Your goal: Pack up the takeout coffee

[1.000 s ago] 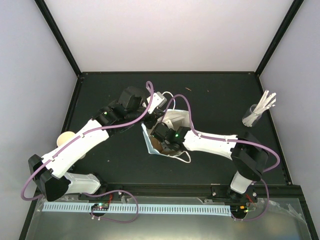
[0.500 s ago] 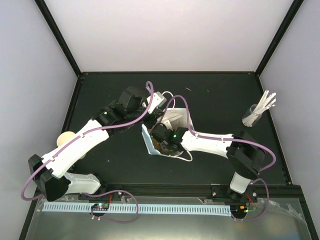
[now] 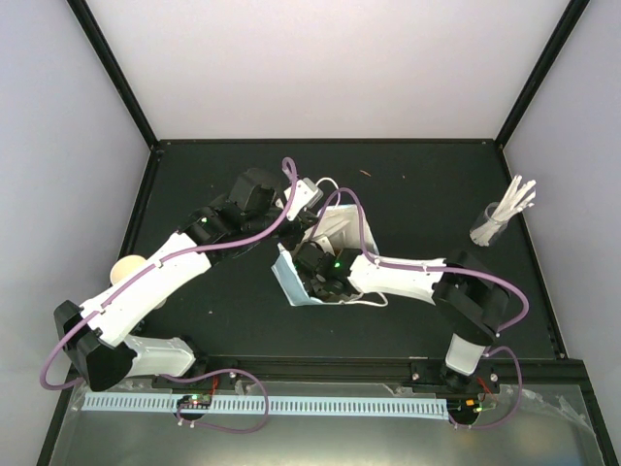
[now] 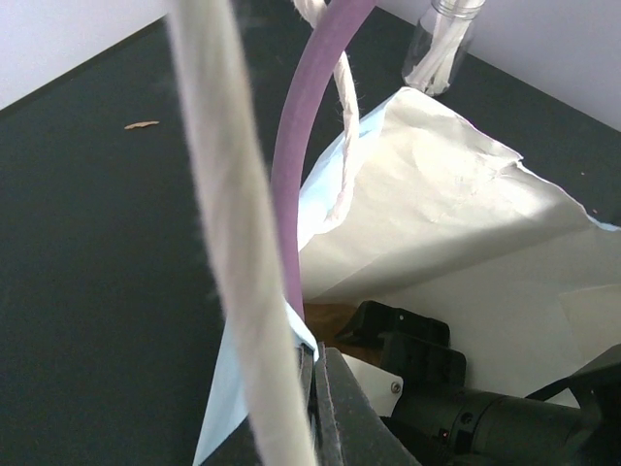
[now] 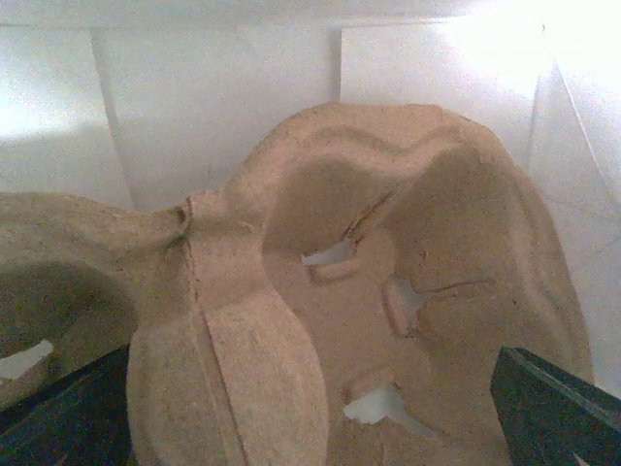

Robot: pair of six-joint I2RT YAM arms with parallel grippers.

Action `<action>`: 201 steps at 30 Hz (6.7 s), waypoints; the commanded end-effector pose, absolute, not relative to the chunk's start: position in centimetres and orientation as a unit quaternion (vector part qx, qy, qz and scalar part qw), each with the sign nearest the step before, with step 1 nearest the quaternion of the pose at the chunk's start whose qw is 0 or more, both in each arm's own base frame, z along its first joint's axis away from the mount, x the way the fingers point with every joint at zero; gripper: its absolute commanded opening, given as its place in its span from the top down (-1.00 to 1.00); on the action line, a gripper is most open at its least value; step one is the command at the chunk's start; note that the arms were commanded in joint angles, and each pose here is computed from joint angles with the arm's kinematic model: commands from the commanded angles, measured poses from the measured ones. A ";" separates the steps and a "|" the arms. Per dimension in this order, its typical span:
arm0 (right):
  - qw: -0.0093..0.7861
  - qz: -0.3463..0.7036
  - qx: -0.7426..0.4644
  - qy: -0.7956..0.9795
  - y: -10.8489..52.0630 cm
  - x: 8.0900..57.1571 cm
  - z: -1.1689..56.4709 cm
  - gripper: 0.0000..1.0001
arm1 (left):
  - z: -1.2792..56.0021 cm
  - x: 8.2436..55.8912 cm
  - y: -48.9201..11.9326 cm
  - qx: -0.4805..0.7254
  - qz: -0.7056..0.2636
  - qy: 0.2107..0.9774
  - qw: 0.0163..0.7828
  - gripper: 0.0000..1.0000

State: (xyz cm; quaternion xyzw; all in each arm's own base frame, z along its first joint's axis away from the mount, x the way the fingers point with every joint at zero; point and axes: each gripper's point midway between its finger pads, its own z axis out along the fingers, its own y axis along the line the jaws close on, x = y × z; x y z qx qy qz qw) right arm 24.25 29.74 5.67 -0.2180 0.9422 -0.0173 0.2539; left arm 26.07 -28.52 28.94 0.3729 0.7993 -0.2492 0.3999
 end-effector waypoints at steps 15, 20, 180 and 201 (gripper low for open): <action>0.274 -0.007 -0.257 0.927 27.5 22.5 11.3 -1.00 | 32.8 23.9 -30.0 0.403 -0.301 0.750 0.429 0.97; 0.290 0.006 -0.260 0.921 27.4 22.4 13.0 -1.00 | 32.8 23.9 -30.1 0.403 -0.302 0.751 0.428 0.97; 0.368 -0.122 -0.502 0.773 31.4 18.3 9.0 0.98 | 30.3 11.7 -31.5 0.564 -0.325 0.653 0.386 0.97; 0.307 -0.177 -0.487 0.798 30.0 20.5 4.2 0.98 | 31.5 10.8 -31.5 0.554 -0.339 0.663 0.372 0.97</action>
